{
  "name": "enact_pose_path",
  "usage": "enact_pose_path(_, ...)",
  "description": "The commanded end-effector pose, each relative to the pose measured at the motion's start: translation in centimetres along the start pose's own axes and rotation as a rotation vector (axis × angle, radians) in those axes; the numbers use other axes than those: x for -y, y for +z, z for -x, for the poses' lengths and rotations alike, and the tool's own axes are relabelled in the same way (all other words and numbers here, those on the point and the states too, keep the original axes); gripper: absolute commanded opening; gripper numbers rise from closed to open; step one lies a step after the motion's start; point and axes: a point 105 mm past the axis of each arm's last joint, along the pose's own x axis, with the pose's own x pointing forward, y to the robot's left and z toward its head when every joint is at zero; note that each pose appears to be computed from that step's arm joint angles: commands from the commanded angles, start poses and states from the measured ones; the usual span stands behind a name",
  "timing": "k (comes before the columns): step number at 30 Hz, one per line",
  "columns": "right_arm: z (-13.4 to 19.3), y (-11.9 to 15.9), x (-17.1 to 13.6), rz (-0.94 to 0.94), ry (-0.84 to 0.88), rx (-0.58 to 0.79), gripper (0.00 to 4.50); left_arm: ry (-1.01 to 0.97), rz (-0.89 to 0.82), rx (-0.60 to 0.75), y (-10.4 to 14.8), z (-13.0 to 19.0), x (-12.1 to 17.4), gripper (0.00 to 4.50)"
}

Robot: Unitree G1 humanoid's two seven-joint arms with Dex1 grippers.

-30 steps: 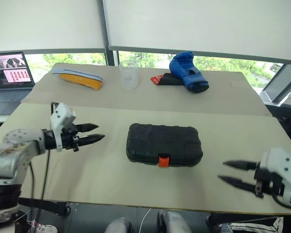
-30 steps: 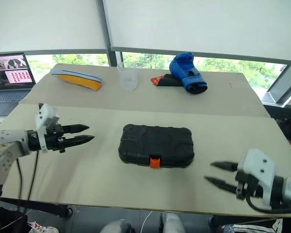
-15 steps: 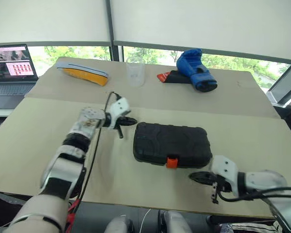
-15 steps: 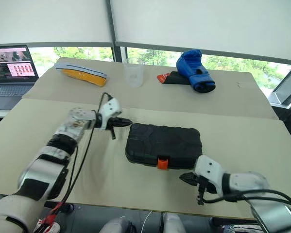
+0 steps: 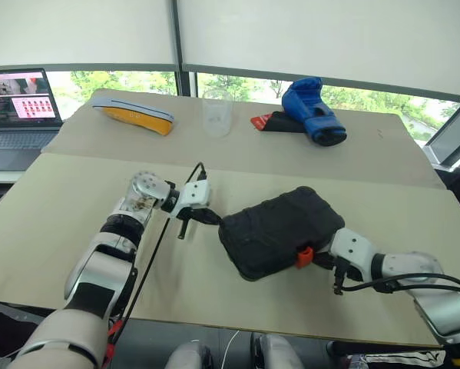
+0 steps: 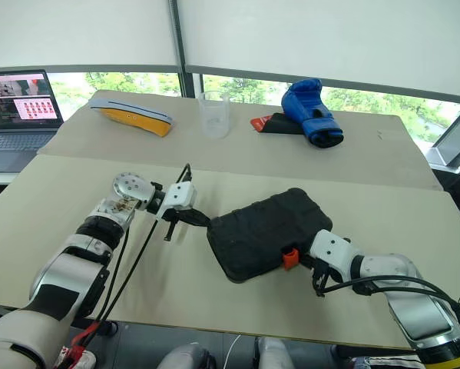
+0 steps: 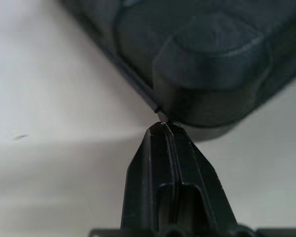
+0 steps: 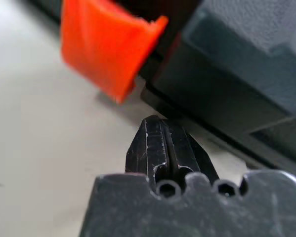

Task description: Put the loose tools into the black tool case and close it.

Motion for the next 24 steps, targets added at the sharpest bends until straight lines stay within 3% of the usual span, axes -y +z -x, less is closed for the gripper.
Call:
enact_pose_path(1, 1.7, 0.9, 1.1, 0.052, -0.055, 0.029, 0.0, 0.041, -0.052, 0.087, 3.2, 0.7, -1.1, 0.05)
enact_pose_path(6, 3.5, 2.0, -0.6, -0.01, -0.001, 0.082, 0.0, 0.085, 0.085, 0.222, 6.8, 3.1, -3.0, 0.05)
enact_pose_path(11, 4.3, 2.2, -1.3, -0.029, -0.007, 0.089, 0.0, -0.001, 0.071, 0.265, 9.3, 1.1, -2.0, 0.05)
enact_pose_path(17, 5.0, 3.6, -0.8, -0.091, -0.028, 0.168, 0.0, -0.059, -0.051, 0.134, 7.2, -5.1, -0.3, 0.05)
enact_pose_path(21, 4.7, 3.9, -0.2, -0.106, -0.045, 0.184, 0.0, -0.058, -0.107, 0.029, 4.8, -6.1, 0.3, 0.05)
enact_pose_path(24, 4.0, 3.3, -0.1, -0.115, -0.047, 0.163, 0.0, -0.068, -0.085, 0.038, 4.1, -6.1, 0.8, 0.05)
